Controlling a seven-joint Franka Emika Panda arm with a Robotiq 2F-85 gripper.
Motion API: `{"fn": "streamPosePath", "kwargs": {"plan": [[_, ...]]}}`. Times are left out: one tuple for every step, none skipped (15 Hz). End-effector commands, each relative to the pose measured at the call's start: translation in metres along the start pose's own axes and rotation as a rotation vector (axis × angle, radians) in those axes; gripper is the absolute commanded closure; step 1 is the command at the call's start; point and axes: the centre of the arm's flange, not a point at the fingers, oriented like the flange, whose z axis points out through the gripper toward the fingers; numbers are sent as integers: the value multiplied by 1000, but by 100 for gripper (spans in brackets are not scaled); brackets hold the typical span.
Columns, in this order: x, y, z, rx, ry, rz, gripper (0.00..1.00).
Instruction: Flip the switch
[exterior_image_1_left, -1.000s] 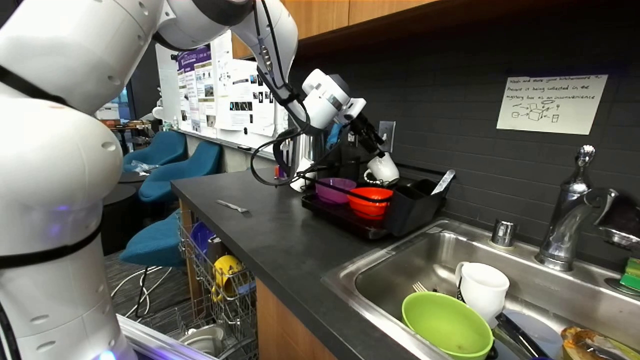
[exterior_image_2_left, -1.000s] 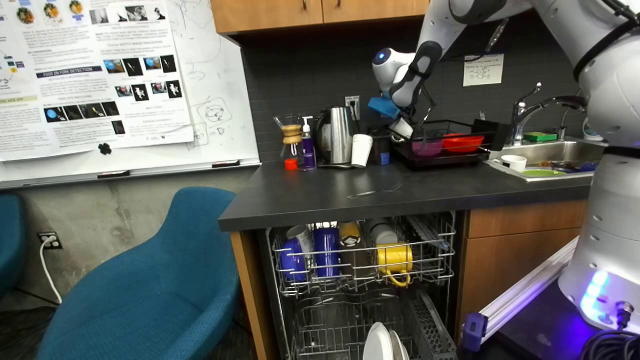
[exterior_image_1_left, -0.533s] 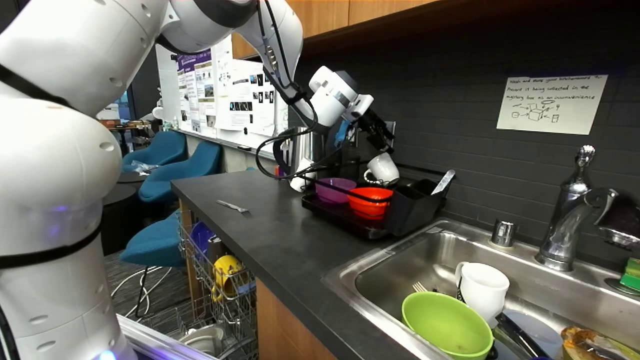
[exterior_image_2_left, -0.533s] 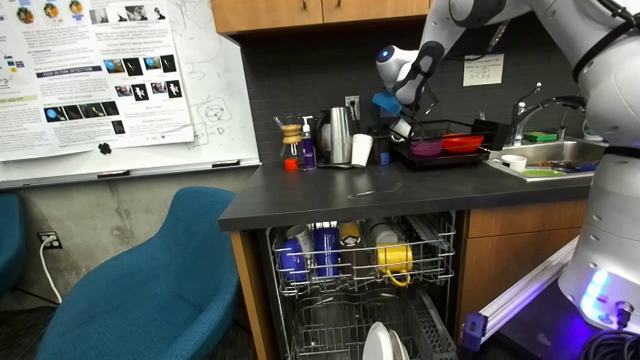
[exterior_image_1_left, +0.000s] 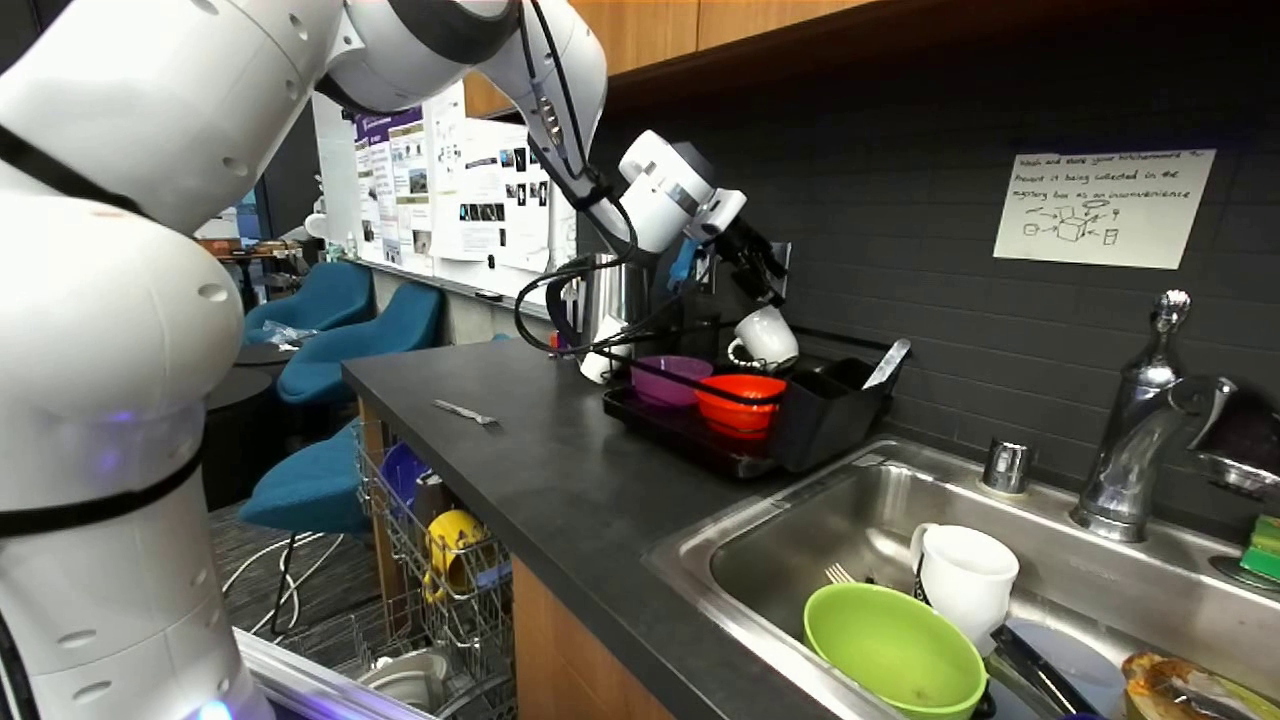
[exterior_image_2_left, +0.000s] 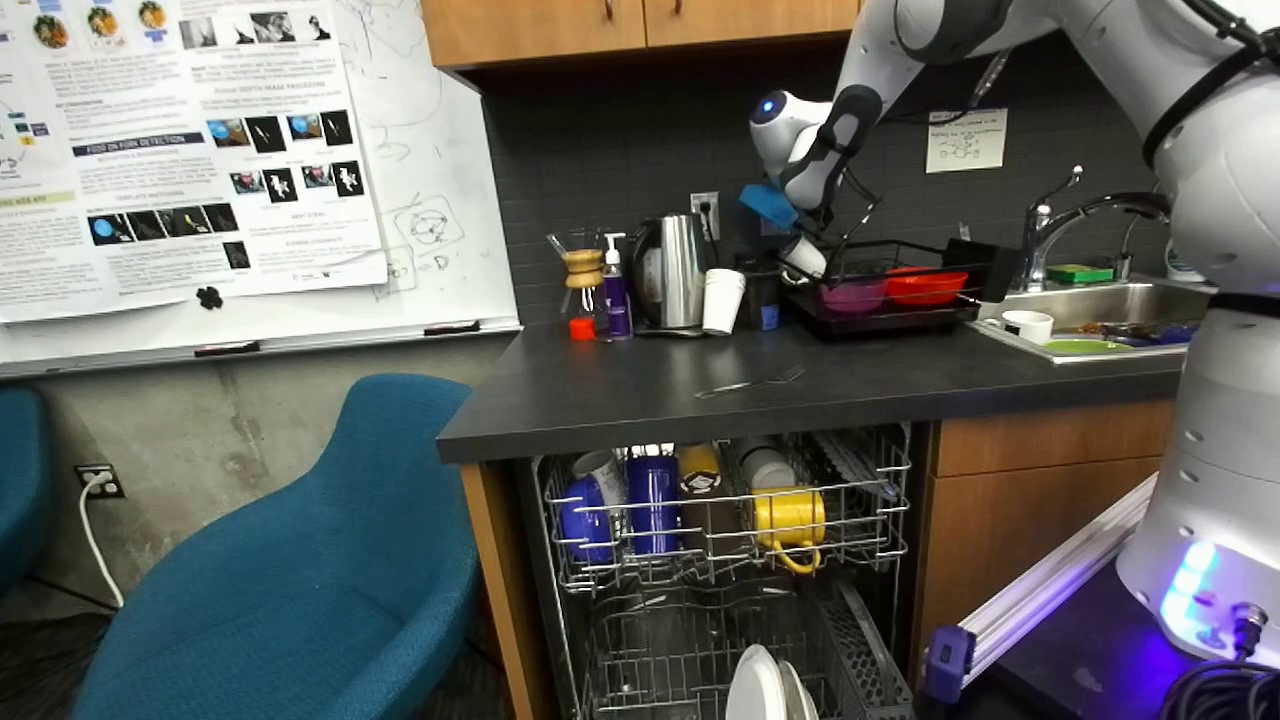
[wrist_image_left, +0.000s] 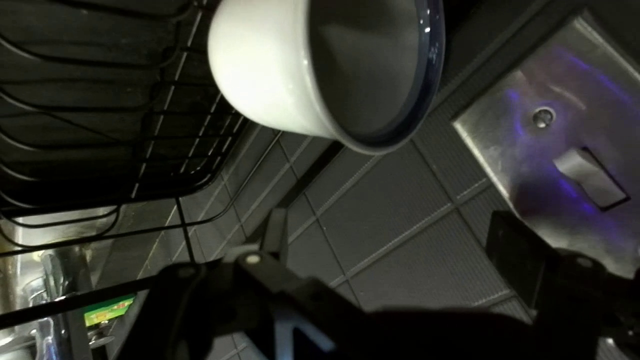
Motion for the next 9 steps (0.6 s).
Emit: {"fn": "streamPosePath", "kwargs": {"plan": [[-7,-5,2,3,-20,5,0],[-8,-5,1,2,-20,5,0],[-8,-5,0,4,-21,6,0],[-9,-5,-1,6,-21,8,0],[-9,-5,-1,6,-21,8,0],[-9,-5,-2,7,-21,7,0],[-9,-5,-1,5,-24,9,0],[-9,-5,-1,4,-25,11,0],[-10,-5,-2,4,-29,12,0]]}}
